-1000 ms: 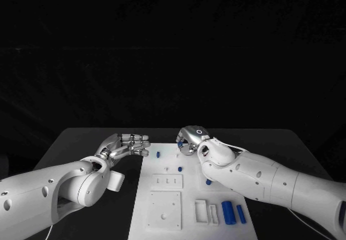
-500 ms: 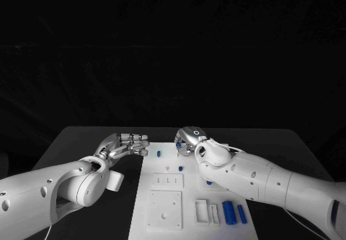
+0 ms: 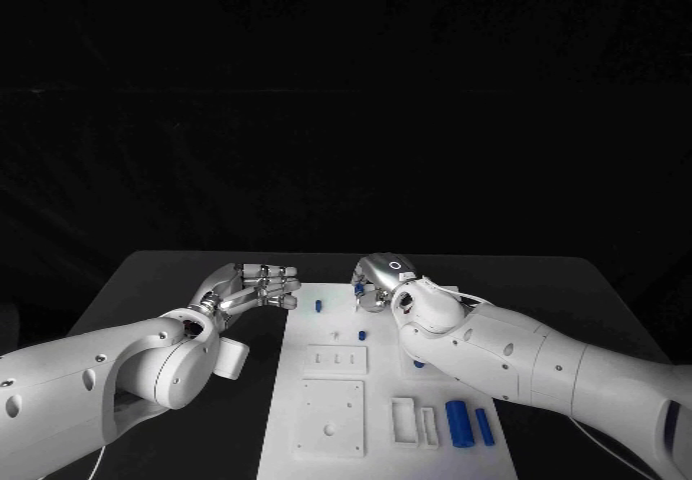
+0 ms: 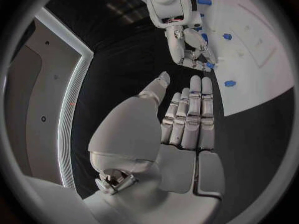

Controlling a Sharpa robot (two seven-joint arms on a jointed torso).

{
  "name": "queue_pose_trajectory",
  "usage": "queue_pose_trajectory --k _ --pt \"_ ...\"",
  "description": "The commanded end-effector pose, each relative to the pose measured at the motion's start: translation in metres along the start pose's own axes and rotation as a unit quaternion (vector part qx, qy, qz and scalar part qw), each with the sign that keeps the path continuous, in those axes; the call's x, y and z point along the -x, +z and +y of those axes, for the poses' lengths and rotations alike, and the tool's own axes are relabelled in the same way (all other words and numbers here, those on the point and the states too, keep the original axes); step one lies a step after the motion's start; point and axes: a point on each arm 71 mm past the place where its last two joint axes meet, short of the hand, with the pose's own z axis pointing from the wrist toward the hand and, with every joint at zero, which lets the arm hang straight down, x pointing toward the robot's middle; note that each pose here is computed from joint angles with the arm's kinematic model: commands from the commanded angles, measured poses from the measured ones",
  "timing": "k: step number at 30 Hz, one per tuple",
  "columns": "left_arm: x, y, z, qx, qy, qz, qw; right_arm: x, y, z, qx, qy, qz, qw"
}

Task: Assemble the parts on the task board

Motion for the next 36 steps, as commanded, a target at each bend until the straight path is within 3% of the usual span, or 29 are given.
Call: queue_pose_trajectory --k 1,24,36 --pt "-0.0022 0.0005 -0.0028 -0.006 -0.002 0.009 1.0 -0.005 -0.002 -0.001 -0.001 -0.013 0.011 1.0" --pt "-0.0012 0.0004 -0.0033 -0.006 -0.002 0.008 1.0 -0.012 -0.003 -0.002 -0.003 0.004 0.016 1.0" --pt "0.0055 0.0001 -0.004 -0.006 0.0 0.0 1.0 0.001 -0.012 -0.013 0.004 0.054 -0.008 0.998"
